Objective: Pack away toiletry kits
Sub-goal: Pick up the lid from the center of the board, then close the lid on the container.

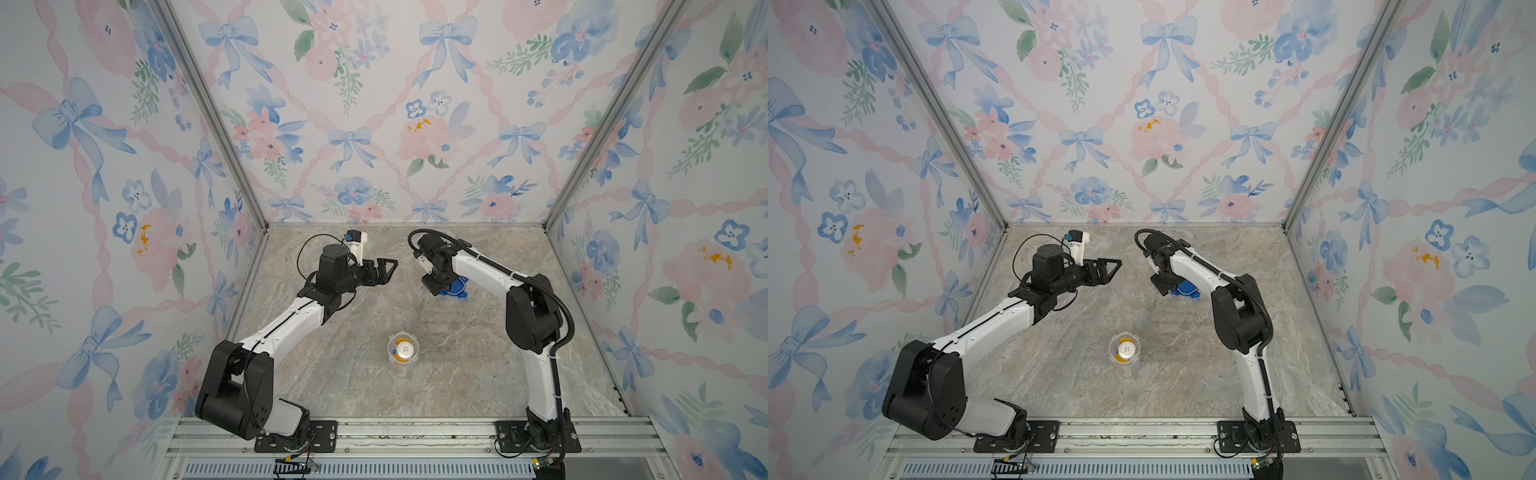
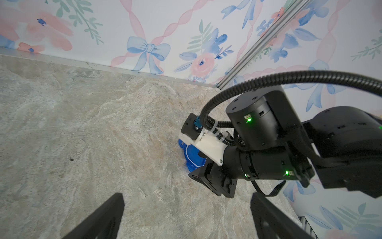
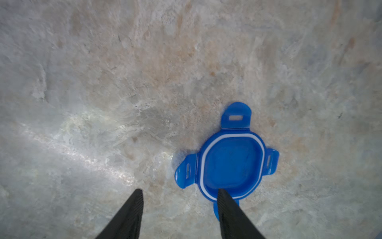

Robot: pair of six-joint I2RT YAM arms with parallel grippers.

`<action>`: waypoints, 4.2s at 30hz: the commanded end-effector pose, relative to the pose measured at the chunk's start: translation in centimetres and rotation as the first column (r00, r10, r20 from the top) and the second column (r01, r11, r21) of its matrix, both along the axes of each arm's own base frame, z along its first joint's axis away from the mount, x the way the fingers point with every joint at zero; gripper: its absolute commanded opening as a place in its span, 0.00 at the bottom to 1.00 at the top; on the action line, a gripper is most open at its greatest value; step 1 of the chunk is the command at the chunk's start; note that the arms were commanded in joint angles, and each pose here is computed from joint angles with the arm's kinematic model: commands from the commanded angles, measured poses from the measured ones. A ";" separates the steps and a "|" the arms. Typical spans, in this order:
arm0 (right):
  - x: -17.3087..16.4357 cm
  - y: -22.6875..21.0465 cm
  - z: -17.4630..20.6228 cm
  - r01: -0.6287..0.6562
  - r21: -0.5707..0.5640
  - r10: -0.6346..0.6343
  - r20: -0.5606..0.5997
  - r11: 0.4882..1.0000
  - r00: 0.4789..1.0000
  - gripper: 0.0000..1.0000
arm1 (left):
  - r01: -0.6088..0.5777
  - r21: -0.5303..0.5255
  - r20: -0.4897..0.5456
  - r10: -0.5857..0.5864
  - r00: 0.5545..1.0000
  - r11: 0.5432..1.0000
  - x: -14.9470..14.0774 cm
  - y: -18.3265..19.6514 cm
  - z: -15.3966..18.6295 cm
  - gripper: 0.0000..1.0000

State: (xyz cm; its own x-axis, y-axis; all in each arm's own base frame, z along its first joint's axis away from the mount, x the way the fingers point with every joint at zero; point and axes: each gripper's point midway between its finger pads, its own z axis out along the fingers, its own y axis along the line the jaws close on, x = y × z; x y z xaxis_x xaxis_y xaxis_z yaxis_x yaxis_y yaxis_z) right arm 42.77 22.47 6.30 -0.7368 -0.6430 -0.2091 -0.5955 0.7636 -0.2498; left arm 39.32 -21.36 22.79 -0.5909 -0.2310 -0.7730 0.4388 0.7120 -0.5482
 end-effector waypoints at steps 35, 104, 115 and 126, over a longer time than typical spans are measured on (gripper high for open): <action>-0.8 -2.3 -4.6 -0.088 -0.418 0.092 -0.011 0.904 0.996 0.26 | -0.024 -0.012 -0.012 0.024 1.000 1.000 0.6 1.8 -0.1 0.98; -25.8 8.5 24.9 0.015 0.947 0.236 -0.095 0.321 0.967 0.00 | -0.255 0.066 0.051 0.252 0.966 0.965 -0.3 9.7 0.5 0.97; -28.7 10.6 21.5 0.112 0.953 0.437 -0.232 0.282 0.869 0.00 | -0.267 0.093 0.031 0.266 0.964 0.959 -0.5 10.0 -0.7 0.97; -27.3 8.0 16.5 0.189 0.883 0.425 -0.382 0.429 0.821 0.00 | -0.265 0.106 0.013 0.265 0.964 0.959 -0.5 10.1 -1.4 0.96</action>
